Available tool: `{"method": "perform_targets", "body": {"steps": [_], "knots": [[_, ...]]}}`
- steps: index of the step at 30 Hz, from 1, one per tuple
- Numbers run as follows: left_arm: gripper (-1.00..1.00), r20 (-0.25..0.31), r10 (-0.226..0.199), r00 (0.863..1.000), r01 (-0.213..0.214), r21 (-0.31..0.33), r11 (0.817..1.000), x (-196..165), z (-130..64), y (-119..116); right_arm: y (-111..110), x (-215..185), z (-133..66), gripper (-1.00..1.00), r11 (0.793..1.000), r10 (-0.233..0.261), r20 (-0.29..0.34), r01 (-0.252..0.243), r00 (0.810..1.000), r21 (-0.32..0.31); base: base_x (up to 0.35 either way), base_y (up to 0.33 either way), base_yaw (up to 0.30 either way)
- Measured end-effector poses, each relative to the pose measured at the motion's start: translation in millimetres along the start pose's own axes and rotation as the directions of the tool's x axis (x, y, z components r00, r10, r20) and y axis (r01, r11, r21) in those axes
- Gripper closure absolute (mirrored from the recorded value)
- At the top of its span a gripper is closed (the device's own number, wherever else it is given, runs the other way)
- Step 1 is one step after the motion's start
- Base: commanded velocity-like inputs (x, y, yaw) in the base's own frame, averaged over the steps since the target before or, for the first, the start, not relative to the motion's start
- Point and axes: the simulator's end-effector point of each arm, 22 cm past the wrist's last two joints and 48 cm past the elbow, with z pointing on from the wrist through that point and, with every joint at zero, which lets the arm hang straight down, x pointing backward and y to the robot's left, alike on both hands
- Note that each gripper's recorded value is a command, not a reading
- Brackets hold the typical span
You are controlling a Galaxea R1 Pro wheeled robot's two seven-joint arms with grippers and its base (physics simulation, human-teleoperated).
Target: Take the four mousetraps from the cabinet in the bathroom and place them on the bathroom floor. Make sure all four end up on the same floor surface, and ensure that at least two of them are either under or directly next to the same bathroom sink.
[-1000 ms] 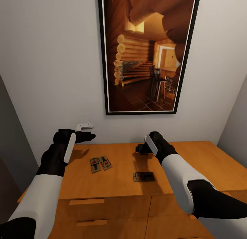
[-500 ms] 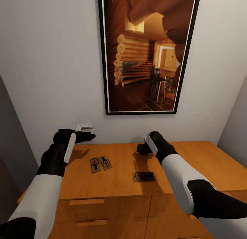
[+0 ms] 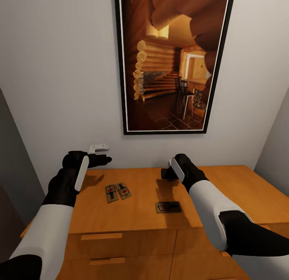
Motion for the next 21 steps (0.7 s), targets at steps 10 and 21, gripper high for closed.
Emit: {"method": "perform_targets", "body": {"steps": [10,21], "knots": [[-1.00,0.001,0.000,1.000,0.000,-0.001,1.000,-0.3,0.0,0.4,-10.6,9.2,-4.4,1.00,0.998,-0.034,-0.056,0.036,0.998,0.045,0.000,0.000,0.000],[-1.00,0.002,0.001,1.000,-0.001,0.003,1.000,-0.7,0.0,-1.5,-34.2,-138.9,-146.4,1.00,0.995,-0.001,0.416,-0.041,0.909,0.094,0.000,0.000,0.000]]}}
